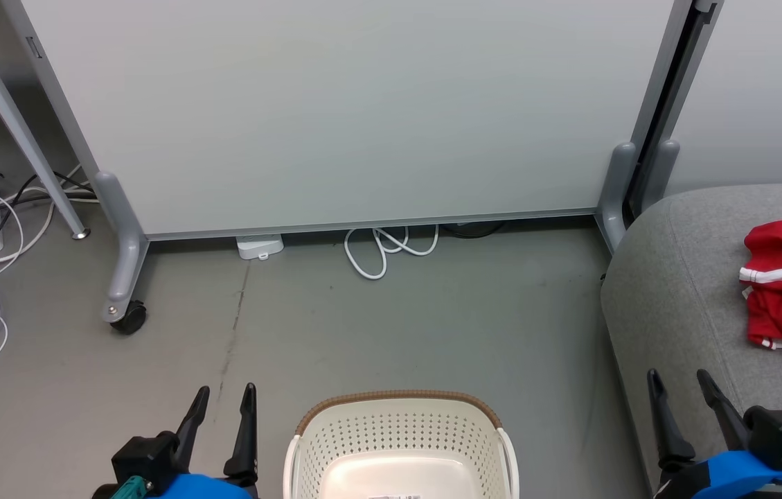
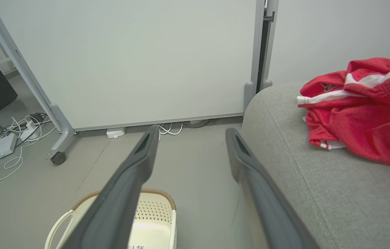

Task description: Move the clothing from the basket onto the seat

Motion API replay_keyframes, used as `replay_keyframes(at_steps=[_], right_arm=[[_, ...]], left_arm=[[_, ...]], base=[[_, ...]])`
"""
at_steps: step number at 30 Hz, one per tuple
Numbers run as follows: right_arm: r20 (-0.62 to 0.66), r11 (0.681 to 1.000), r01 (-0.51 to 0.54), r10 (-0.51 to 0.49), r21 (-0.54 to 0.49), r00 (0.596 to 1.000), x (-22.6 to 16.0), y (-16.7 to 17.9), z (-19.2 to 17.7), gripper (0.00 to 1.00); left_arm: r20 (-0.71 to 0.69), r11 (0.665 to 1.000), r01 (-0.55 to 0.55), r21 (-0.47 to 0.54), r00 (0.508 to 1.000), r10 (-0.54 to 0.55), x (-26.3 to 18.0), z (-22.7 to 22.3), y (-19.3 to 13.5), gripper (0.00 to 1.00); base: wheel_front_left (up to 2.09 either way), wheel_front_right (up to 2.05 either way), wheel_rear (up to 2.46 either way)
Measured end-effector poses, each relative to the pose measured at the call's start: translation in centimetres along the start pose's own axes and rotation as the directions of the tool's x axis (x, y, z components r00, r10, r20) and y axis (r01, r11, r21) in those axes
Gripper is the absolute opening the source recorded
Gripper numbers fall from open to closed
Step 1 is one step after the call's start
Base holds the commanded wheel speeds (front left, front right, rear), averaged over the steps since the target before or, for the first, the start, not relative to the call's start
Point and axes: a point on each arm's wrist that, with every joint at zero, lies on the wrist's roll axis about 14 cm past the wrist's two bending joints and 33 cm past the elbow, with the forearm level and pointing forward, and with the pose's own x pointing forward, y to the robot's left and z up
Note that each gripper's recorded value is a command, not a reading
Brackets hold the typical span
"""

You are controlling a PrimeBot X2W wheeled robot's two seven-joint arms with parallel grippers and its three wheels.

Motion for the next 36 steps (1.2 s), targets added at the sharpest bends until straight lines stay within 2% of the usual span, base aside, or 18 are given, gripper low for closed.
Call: replay_keyframes(at_steps=[2, 3, 10, 18, 25, 36], right_arm=[[-0.002, 1.0, 0.001, -0.001, 0.001, 1.0, 0.0, 0.0, -0.1, 1.0], [-0.006, 1.0, 0.002, -0.002, 0.001, 1.0, 0.0, 0.0, -0.3, 0.0], [-0.103, 1.0, 0.019, -0.016, 0.024, 0.995, -0.9, -0.3, -3.3, 0.0], [-0.108, 0.984, 0.052, -0.034, 0.172, 0.994, -1.0, -0.7, -3.4, 0.0], [-0.104, 0.954, 0.069, -0.04, 0.293, 0.994, -0.9, -0.8, -3.3, 0.0], [-0.088, 0.885, 0.081, -0.046, 0.458, 0.995, -0.5, -0.8, -2.7, 0.0]], left_arm=[[-0.004, 1.0, 0.001, -0.001, 1.0, -0.001, 0.0, -0.1, 0.0, 1.0], [-0.007, 1.0, 0.0, -0.007, 1.0, 0.0, 0.0, -0.2, 0.0, 0.0], [-0.108, 0.999, -0.039, -0.036, 0.994, 0.035, -1.7, -3.5, 0.6, 0.0], [-0.113, 0.982, -0.094, -0.166, 0.991, 0.076, -1.5, -3.3, 1.3, 0.0], [-0.103, 0.954, -0.127, -0.27, 0.989, 0.103, -1.2, -2.6, 1.8, 0.0], [-0.085, 0.895, -0.153, -0.419, 0.988, 0.129, -0.4, -1.4, 2.4, 0.0]], base=[[0.0, 0.0, 0.0], [0.0, 0.0, 0.0], [0.0, 0.0, 0.0], [0.0, 0.0, 0.0], [0.0, 0.0, 0.0], [0.0, 0.0, 0.0]])
